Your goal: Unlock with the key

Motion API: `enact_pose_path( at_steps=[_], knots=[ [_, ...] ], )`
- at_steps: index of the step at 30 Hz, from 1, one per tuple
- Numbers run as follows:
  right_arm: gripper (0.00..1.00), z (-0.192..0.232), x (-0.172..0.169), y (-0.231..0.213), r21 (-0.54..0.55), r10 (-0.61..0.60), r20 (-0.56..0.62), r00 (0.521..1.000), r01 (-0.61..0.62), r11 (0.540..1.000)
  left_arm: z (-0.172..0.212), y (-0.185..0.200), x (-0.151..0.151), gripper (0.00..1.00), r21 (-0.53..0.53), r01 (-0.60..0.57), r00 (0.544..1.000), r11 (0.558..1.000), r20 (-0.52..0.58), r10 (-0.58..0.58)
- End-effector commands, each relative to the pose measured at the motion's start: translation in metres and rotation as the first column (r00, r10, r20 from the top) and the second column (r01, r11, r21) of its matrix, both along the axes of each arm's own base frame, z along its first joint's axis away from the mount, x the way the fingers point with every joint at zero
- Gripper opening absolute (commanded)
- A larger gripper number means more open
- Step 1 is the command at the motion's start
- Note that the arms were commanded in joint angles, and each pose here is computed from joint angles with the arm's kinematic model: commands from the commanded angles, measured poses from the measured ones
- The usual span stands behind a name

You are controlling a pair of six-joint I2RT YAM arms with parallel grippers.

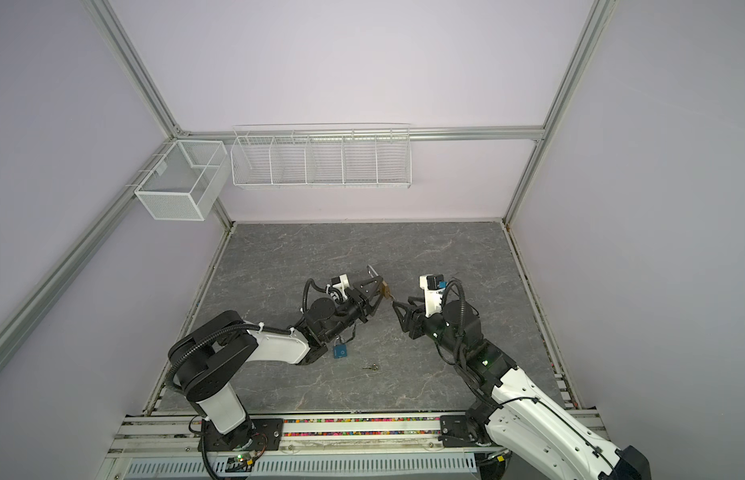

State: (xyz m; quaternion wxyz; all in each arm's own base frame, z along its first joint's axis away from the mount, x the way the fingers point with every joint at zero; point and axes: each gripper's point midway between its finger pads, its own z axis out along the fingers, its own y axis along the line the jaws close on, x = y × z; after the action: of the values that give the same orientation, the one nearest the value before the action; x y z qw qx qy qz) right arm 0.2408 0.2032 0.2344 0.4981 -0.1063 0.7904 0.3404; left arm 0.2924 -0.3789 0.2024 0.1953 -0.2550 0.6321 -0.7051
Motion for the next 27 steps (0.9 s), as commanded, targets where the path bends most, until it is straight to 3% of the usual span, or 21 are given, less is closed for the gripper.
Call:
enact_pose_path(
  at_steps=[1, 11, 27],
  knots=[
    [0.51, -0.001, 0.003, 0.003, -0.024, 0.007, 0.004, 1.0, -0.007, 1.0, 0.042, 0.004, -0.008, 0.0, -0.129, 0.021, 0.997, 0.991, 0.07, -0.012],
    [0.51, 0.009, 0.007, 0.013, -0.045, 0.055, 0.069, 0.996, -0.052, 0.998, 0.045, 0.001, -0.013, 0.0, -0.14, 0.029, 0.997, 0.99, 0.074, -0.019],
    [0.33, -0.001, 0.016, 0.026, -0.086, 0.094, 0.049, 0.994, -0.089, 0.992, 0.055, 0.003, -0.016, 0.0, -0.154, 0.029, 0.996, 0.988, 0.083, -0.017]
  ],
)
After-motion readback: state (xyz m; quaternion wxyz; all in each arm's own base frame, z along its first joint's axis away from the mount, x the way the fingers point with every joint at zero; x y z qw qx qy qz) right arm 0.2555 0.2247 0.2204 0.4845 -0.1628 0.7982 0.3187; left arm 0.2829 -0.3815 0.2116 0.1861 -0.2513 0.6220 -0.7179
